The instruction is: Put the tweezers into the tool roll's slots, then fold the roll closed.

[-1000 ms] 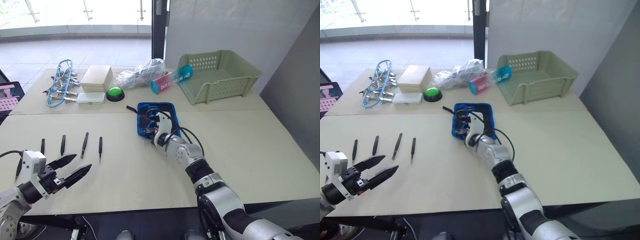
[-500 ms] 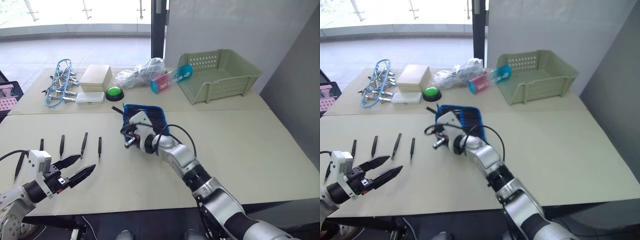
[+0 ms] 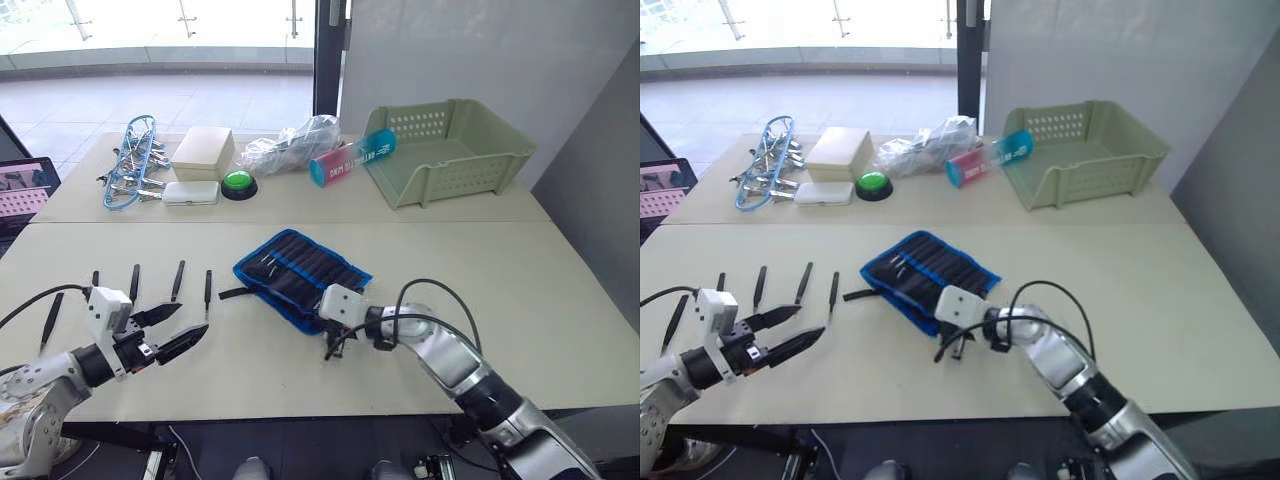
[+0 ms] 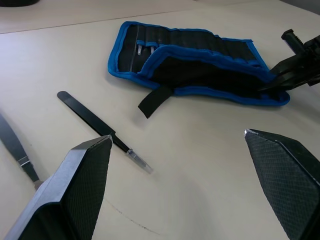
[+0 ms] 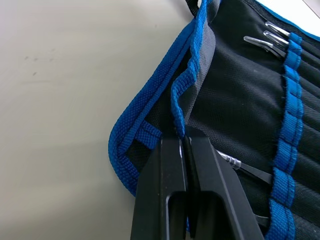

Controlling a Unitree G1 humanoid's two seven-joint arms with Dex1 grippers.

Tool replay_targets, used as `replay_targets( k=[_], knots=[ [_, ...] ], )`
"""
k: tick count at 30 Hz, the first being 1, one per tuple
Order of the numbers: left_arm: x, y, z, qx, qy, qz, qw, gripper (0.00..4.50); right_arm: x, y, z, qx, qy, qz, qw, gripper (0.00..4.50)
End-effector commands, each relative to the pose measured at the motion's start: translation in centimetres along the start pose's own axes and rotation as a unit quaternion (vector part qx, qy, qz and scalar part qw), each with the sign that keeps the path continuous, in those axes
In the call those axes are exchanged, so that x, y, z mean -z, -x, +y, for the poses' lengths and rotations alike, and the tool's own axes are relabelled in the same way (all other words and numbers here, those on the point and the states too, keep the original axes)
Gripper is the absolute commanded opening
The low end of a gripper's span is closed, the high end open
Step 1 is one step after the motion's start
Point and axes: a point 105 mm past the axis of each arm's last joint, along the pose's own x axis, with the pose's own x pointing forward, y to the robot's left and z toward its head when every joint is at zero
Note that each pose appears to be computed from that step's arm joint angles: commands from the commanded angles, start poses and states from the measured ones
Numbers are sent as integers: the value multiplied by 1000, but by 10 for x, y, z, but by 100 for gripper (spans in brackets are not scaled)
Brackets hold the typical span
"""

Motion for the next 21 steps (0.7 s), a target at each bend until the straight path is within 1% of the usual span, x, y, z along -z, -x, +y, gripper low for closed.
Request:
replay_targets(
  k=[1,4,8,10,12,15,19,21],
  knots=[
    [-14,-9,-3,39,-39,0,998,450,-22,16,3,-15,43,-44,998,2],
    [-18,-18,-6,76,-58,5,995,450,-24,24,10,-28,42,-47,998,2],
    [-25,-37,-9,145,-111,29,983,450,-30,28,25,-52,22,-57,997,2],
    [-26,-49,-7,179,-148,52,971,450,-32,27,31,-57,13,-59,997,2],
    [-25,-54,-4,197,-167,68,964,450,-34,27,35,-62,9,-61,996,2],
    [-30,-68,-3,241,-221,94,940,450,-38,26,43,-71,2,-64,995,2],
    [-30,-78,-1,286,-262,116,914,450,-38,26,45,-67,-4,-58,996,2],
    [-32,-82,0,298,-272,119,907,450,-38,26,45,-67,-7,-57,996,2]
  ],
)
